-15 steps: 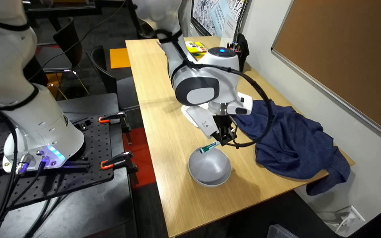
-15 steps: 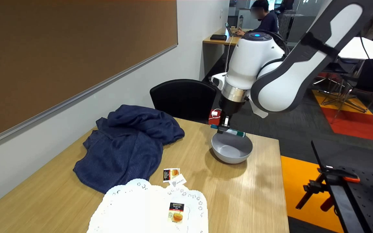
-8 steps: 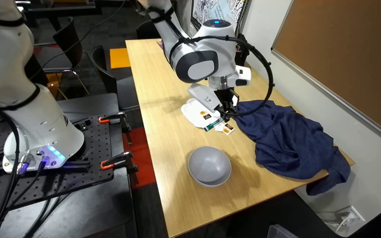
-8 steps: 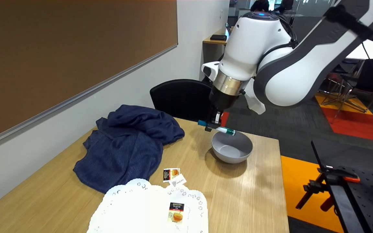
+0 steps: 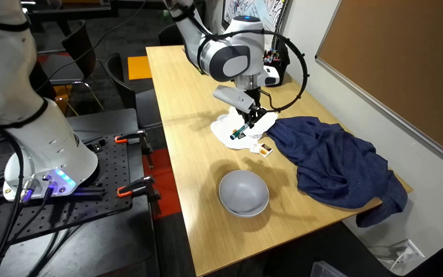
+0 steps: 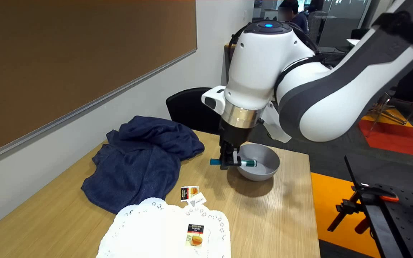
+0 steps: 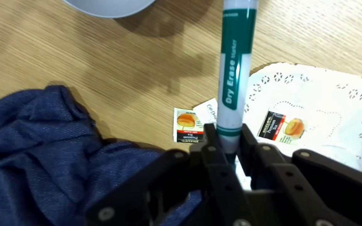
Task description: Take the marker out of the bowl and put it on the table
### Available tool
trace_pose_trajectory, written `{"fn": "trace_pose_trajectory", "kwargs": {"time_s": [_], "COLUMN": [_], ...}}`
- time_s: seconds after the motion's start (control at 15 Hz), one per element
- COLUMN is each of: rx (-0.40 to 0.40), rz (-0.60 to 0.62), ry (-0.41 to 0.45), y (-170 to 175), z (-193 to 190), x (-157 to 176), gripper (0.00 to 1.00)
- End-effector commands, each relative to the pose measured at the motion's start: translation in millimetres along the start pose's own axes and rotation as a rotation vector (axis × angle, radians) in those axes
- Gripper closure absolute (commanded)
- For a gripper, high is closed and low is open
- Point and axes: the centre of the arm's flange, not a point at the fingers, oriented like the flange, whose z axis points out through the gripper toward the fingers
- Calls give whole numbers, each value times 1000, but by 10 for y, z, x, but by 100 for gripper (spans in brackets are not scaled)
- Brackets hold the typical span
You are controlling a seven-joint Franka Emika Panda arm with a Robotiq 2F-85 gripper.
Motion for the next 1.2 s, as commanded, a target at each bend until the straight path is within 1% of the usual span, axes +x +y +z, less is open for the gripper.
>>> {"fn": "trace_pose_trajectory", "kwargs": {"time_s": [0.0, 0.27, 0.47, 0.73, 0.8, 0.87, 0.93, 1.07, 1.13], "rx": [9, 46, 46, 46, 46, 45, 46, 47, 45], "rz": [-140, -278, -347, -377, -378, -373, -375, -371, -368], "ry": [-40, -48, -47, -63, -65, -66, -66, -65, -65], "y": [-153, -415, -528, -578, -582, -586, -587, -581, -574], "z": [182, 455, 666, 878, 921, 952, 965, 976, 973], "x": [237, 359, 387, 413, 414, 409, 402, 399, 394], "gripper": [95, 95, 95, 95, 92, 56, 55, 41, 32]}}
